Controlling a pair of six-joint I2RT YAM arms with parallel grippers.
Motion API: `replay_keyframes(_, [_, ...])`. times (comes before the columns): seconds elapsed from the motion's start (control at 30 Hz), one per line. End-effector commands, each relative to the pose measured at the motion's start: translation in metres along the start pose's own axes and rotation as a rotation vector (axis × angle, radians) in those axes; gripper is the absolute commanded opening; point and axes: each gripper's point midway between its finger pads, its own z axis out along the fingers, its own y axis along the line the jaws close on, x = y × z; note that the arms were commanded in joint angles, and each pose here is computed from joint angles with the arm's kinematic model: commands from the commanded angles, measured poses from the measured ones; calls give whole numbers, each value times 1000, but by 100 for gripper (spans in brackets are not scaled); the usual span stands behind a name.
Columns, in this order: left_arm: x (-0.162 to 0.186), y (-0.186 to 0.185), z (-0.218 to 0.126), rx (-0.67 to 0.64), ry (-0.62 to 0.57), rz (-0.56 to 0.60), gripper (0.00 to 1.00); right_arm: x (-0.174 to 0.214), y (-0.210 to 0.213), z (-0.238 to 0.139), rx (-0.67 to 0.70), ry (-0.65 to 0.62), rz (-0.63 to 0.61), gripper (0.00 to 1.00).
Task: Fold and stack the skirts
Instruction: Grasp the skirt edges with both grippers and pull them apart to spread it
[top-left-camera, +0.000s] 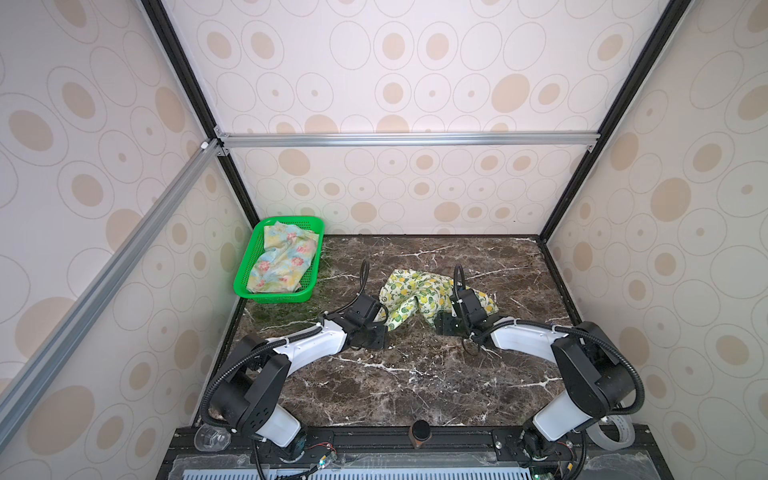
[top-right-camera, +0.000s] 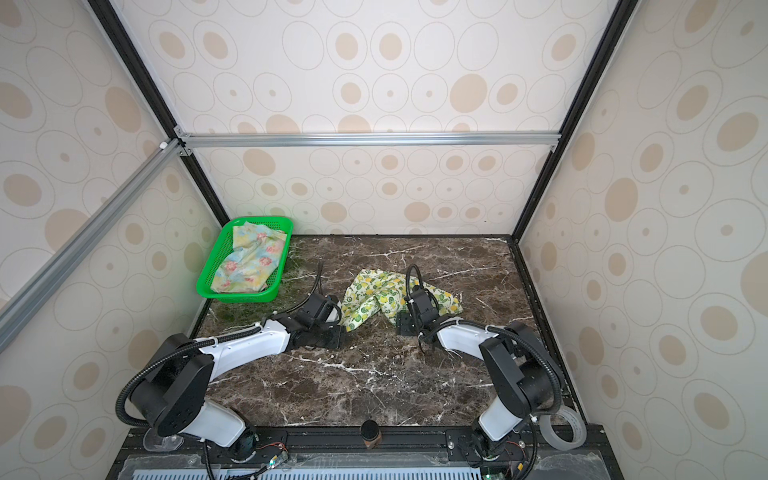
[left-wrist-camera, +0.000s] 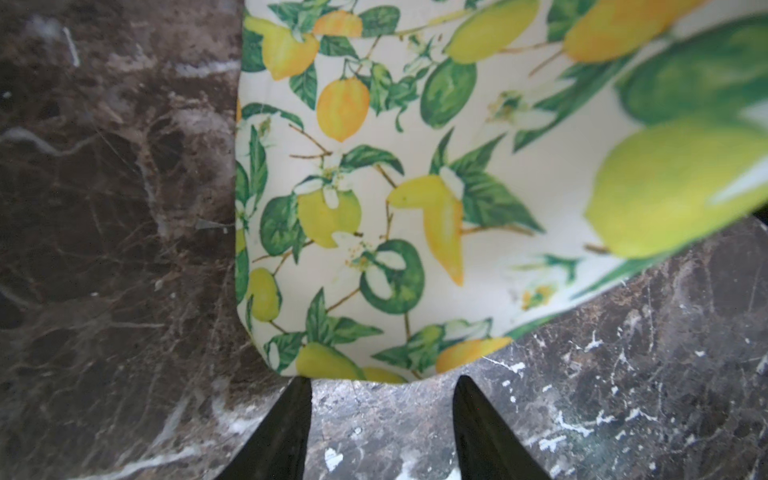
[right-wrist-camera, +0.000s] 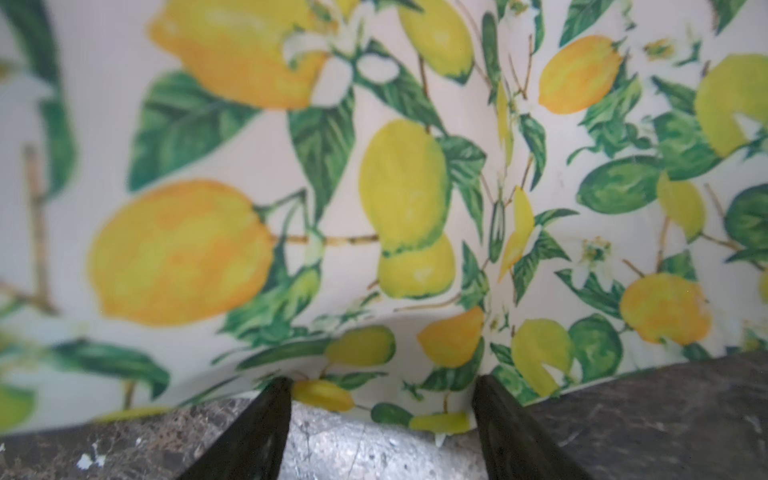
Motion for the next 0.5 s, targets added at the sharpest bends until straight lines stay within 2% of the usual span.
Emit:
replay_keyframes(0.0, [-3,14,8,-71,-26,-37,51,-10,0,5,32,-22,-13,69])
replay_keyframes(0.1, [-12,20,11,-108,-66,-46,46,-10,-1,9,41,-14,-31,50])
replay_keyframes(0.2, [-20,26,13,-156,-95,-43,39,-9,1,6,30,-6,-54,20])
replay_keyframes(0.3, [-29,35,12,-212,-126,-38,31,-10,0,-1,36,-12,-69,3])
replay_keyframes(0.33, [-32,36,11,-226,-135,-34,29,-12,-1,-5,41,-16,-77,0])
replay_keyframes(0.47, [-43,44,7,-282,-164,-22,24,-13,-3,-22,48,-14,-97,0])
